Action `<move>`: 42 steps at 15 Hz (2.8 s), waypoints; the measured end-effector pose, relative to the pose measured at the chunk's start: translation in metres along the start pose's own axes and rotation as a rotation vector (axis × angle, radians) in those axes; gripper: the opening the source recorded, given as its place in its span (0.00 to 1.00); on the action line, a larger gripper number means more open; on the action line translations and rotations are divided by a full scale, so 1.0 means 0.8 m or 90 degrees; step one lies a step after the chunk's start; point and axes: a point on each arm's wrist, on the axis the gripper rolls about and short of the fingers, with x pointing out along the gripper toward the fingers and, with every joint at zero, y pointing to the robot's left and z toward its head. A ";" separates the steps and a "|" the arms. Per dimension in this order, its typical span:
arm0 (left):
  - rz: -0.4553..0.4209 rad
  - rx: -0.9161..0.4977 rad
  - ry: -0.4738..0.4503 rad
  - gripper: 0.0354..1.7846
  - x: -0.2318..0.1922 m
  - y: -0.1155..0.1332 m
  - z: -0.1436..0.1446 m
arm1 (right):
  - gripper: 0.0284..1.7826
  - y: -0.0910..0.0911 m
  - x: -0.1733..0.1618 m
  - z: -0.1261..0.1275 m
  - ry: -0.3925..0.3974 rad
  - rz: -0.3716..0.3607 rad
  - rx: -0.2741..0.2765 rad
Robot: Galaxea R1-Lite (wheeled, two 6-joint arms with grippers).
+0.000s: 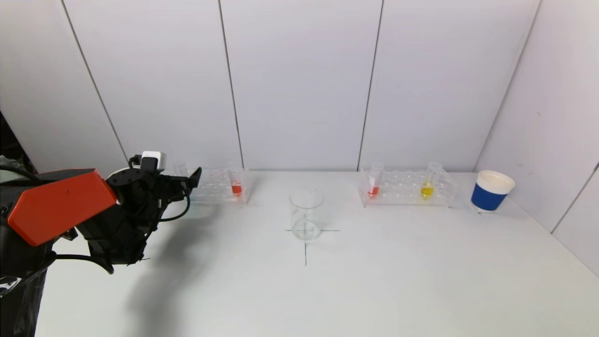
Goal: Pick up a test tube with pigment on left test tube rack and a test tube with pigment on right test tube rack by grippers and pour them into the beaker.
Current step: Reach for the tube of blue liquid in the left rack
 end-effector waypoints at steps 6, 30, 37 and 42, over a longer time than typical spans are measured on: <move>0.005 0.000 0.000 0.99 0.000 0.000 0.000 | 0.99 0.000 0.000 0.000 0.000 0.000 0.000; 0.052 -0.003 -0.002 0.99 0.004 -0.014 0.003 | 0.99 0.000 0.000 0.000 0.000 0.000 0.000; 0.052 -0.003 0.000 0.99 0.004 -0.014 0.002 | 0.99 0.000 0.000 0.000 0.000 0.000 0.000; 0.052 -0.003 0.000 0.99 0.005 -0.014 0.001 | 0.99 0.000 0.000 0.000 0.000 0.000 0.000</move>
